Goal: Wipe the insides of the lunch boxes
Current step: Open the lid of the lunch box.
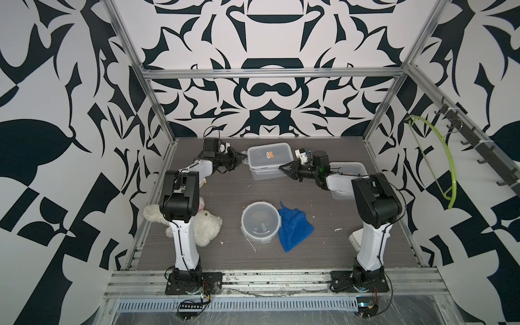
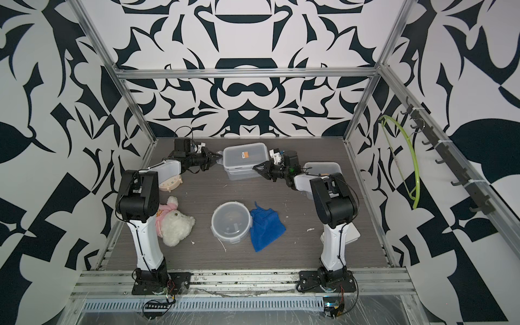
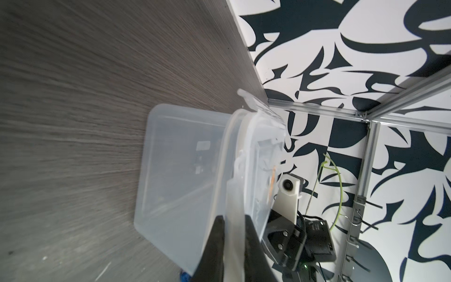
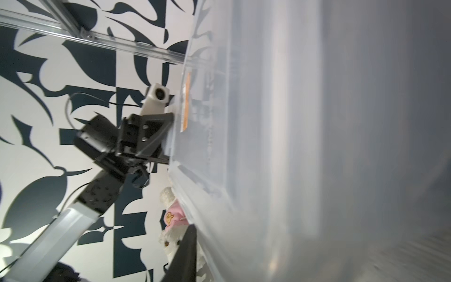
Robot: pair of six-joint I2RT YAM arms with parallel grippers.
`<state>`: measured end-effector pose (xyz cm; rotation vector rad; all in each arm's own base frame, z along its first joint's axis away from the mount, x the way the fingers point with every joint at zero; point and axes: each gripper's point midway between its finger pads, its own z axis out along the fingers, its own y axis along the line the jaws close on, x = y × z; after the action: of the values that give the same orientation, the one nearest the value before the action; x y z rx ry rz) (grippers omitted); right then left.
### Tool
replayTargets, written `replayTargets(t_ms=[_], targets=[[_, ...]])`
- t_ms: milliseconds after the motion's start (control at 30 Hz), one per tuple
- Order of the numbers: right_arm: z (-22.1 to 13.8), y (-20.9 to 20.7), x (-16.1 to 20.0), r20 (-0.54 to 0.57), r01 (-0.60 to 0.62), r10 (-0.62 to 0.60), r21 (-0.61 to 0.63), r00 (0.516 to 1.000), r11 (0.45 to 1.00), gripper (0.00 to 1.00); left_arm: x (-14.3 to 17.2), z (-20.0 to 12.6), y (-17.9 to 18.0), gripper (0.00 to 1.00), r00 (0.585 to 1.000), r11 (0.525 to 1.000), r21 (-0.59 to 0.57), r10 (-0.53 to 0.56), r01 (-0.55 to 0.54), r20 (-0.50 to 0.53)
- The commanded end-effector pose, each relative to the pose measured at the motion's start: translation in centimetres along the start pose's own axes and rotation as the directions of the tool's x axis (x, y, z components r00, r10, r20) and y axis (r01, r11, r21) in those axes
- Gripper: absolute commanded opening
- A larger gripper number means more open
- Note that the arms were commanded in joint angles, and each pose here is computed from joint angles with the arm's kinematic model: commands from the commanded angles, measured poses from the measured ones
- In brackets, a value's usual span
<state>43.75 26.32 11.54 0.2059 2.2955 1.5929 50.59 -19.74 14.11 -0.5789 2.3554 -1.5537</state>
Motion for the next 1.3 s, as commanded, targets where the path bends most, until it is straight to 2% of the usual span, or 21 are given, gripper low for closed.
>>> replayTargets(t_ms=[0,133,233,267,300,600,800,1033,1133,1267], targets=[[0.2,-3.6,1.9,-0.024,-0.04,0.043,0.112,0.999,0.993,0.44,0.1,-1.8,-3.2,0.0,1.0,0.999,-0.037,-0.018,0.019,0.023],[-0.2,-3.4,2.1,-0.023,-0.027,0.03,0.119,0.999,0.993,0.56,-0.6,-2.8,-6.8,0.0,0.998,0.999,-0.037,0.042,-0.04,0.054],[-0.5,-2.9,2.5,-0.027,-0.012,0.015,0.101,1.0,0.995,0.6,-0.8,-3.0,-9.1,0.0,0.996,0.997,-0.025,0.072,-0.07,0.061],[-0.7,-2.5,2.7,-0.027,-0.001,0.004,0.088,1.0,0.996,0.65,-0.8,-2.9,-9.6,0.0,0.995,0.997,-0.021,0.074,-0.072,0.06],[-0.9,-2.2,2.8,-0.029,0.01,-0.008,0.079,1.0,0.997,0.74,-0.8,-2.7,-10.1,0.0,0.996,0.997,-0.014,0.071,-0.071,0.057],[-3.7,-3.2,4.6,-0.056,0.13,-0.12,0.24,0.991,0.962,0.75,1.7,0.8,-17.5,0.0,0.986,0.983,0.077,0.166,-0.165,-0.006],[-4.0,-4.0,5.4,-0.06,0.123,-0.112,0.255,0.992,0.959,0.74,2.9,2.5,-23.4,0.0,0.974,0.959,0.185,0.223,-0.215,-0.025],[-4.0,-5.1,6.0,-0.067,0.106,-0.091,0.267,0.994,0.958,0.74,3.6,4.5,-26.9,0.01,0.978,0.931,0.318,0.203,-0.177,-0.053],[-4.1,-5.4,6.2,-0.068,0.111,-0.096,0.275,0.993,0.955,0.74,3.7,3.6,-28.4,0.02,0.973,0.909,0.369,0.227,-0.196,-0.043],[-4.1,-6.2,6.6,-0.08,0.104,-0.085,0.29,0.993,0.951,0.73,2.8,-1.1,-31.6,0.05,0.952,0.859,0.419,0.304,-0.294,0.044]])
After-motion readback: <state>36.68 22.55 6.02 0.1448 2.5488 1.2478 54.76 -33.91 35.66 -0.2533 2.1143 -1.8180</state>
